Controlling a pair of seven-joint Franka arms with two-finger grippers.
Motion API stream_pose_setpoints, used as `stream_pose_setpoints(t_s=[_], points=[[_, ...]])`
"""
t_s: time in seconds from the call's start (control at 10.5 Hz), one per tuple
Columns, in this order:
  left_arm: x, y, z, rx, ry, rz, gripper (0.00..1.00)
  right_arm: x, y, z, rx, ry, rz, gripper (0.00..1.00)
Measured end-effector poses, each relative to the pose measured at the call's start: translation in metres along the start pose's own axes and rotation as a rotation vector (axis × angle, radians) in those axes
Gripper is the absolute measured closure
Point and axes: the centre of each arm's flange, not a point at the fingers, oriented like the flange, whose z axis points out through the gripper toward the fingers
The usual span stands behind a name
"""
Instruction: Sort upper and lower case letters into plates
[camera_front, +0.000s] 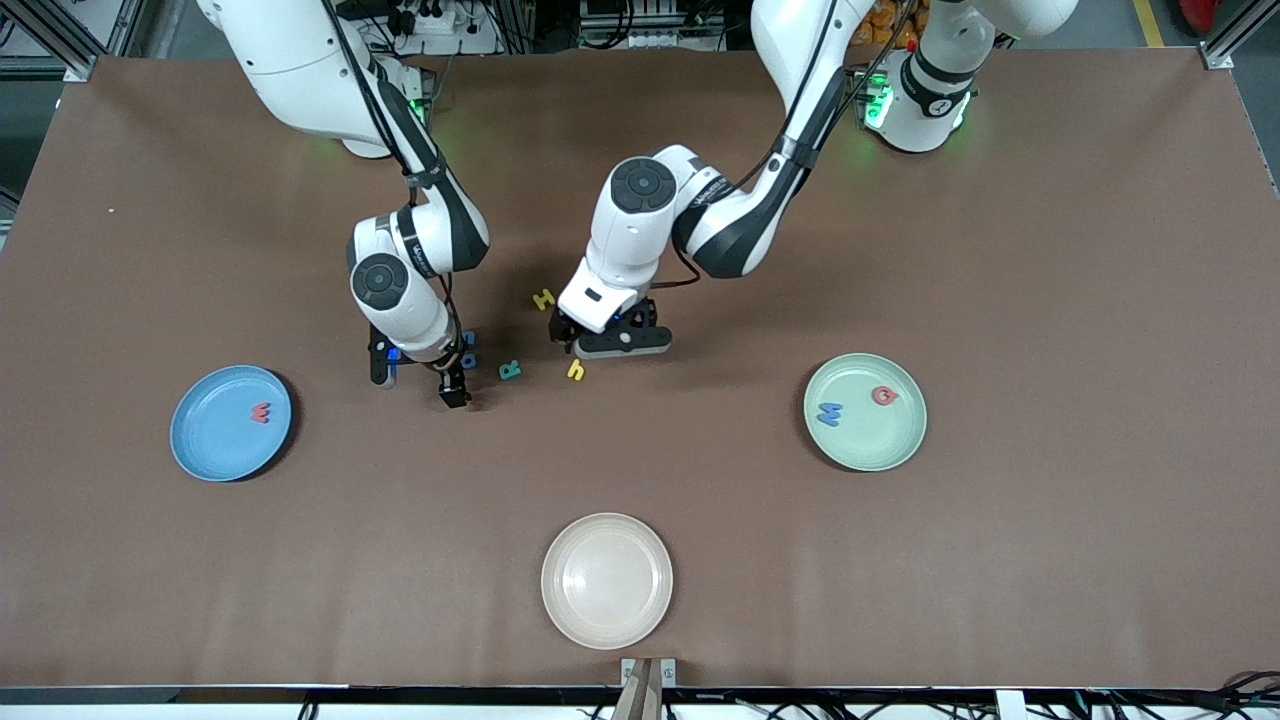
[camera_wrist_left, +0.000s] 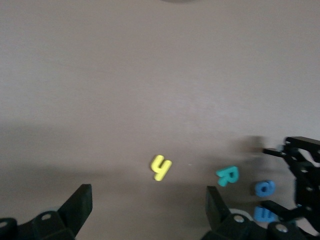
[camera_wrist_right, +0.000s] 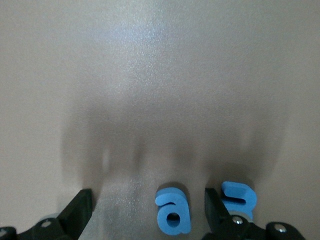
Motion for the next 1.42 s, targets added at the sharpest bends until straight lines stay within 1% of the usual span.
stream_pose_setpoints(t_s=[0.09,0.19,0.28,0.38,0.47,0.76,0.85,1.04,1.23,1.42], points=[[-0.014,0.004,0.008,-0.037,0.015,0.014,0.00,-0.001,-0.001,-0.002,0.005,-0.002,-0.001,0.15],[-0.031,0.008,0.015,-0.058,0.022,0.034,0.00,-0.002,-0.003,-0.005,0.011,-0.004,-0.003,0.30],[-0.046,0.013,0.018,-0.068,0.041,0.080,0.00,-0.002,-0.005,-0.006,0.015,-0.005,-0.003,0.44],[-0.057,0.016,0.020,-0.063,0.073,0.153,0.00,-0.002,-0.006,-0.007,0.017,-0.006,-0.004,0.55],[-0.066,0.015,0.024,-0.036,0.105,0.244,0.00,-0.002,-0.006,-0.008,0.017,-0.006,-0.004,0.67],[-0.093,0.008,0.039,0.055,0.188,0.539,0.00,-0.003,-0.006,-0.008,0.017,-0.006,-0.004,0.67],[-0.094,0.007,0.040,0.062,0.212,0.595,0.00,-0.004,-0.007,-0.009,0.020,-0.007,-0.006,0.67],[-0.099,0.010,0.038,0.024,0.235,0.643,0.00,-0.019,-0.011,-0.013,0.035,-0.021,-0.018,0.67],[-0.107,0.013,0.037,-0.012,0.251,0.682,0.00,-0.049,-0.008,-0.015,0.047,-0.061,-0.004,0.67],[-0.104,0.001,0.036,-0.016,0.244,0.663,0.00,-0.069,-0.009,-0.016,0.063,-0.090,0.018,0.67]])
